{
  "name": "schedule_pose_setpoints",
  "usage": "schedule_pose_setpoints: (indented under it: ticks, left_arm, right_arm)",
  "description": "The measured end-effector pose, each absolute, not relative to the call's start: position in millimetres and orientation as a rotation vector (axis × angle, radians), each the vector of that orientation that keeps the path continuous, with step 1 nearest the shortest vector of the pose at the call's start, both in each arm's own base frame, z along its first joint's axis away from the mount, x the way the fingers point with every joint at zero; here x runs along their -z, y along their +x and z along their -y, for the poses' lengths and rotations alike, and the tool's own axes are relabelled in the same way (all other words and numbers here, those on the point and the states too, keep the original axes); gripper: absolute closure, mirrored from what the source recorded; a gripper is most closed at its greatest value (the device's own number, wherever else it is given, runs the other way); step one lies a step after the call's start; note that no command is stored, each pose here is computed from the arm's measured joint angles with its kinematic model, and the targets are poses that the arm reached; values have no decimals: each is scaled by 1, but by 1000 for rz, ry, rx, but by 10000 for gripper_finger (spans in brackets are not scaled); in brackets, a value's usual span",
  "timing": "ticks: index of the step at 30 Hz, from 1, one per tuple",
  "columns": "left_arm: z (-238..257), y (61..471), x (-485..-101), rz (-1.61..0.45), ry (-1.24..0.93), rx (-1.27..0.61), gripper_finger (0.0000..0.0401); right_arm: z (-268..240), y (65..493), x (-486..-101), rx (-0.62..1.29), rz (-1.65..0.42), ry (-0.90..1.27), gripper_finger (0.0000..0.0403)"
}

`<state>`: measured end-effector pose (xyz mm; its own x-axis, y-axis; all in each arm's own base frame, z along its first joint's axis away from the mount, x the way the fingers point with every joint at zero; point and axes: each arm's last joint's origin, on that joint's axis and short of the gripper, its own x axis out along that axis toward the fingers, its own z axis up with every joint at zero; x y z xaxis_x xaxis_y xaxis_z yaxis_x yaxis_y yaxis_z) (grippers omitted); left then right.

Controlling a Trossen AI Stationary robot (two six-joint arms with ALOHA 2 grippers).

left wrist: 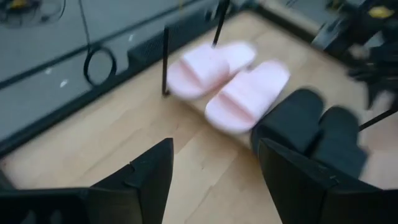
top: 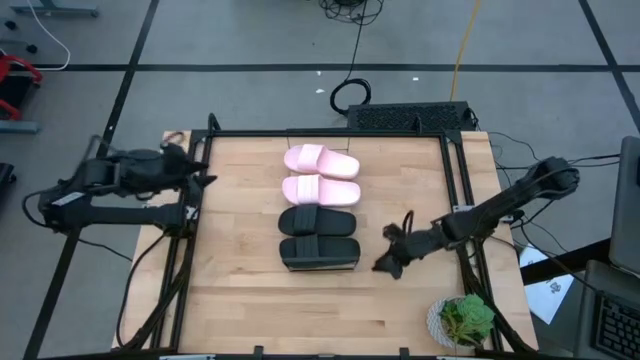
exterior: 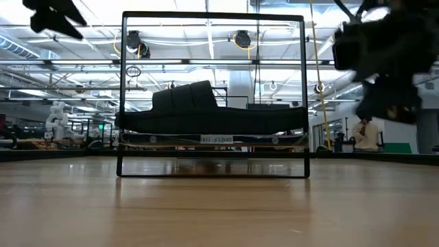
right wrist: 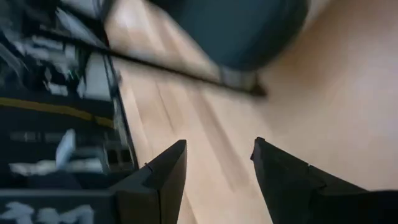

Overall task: Pick and place slides into the shelf
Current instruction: Return to Home Position

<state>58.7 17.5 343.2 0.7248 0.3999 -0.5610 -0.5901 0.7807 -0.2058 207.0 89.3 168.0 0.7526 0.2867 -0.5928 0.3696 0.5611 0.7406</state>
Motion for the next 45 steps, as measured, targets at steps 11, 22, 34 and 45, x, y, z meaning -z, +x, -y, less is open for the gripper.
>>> schedule_pose_setpoints:
  ticks: [11,22,34,45]
  left_arm:
    - [-7,-6,-413,-176,-400,-470,167]
    - [8,-51,-423,-118,-357,-196,167]
    - [33,-87,-353,22,-320,-7,167]
    - [22,-14,-309,-125,-234,215,167]
  right_arm:
    - [-36,159,-253,162,-155,745,229]
    - [-13,99,-287,258,132,473,229]
    - [-4,60,-249,174,70,416,229]
    - [-15,90,-179,86,-13,427,229]
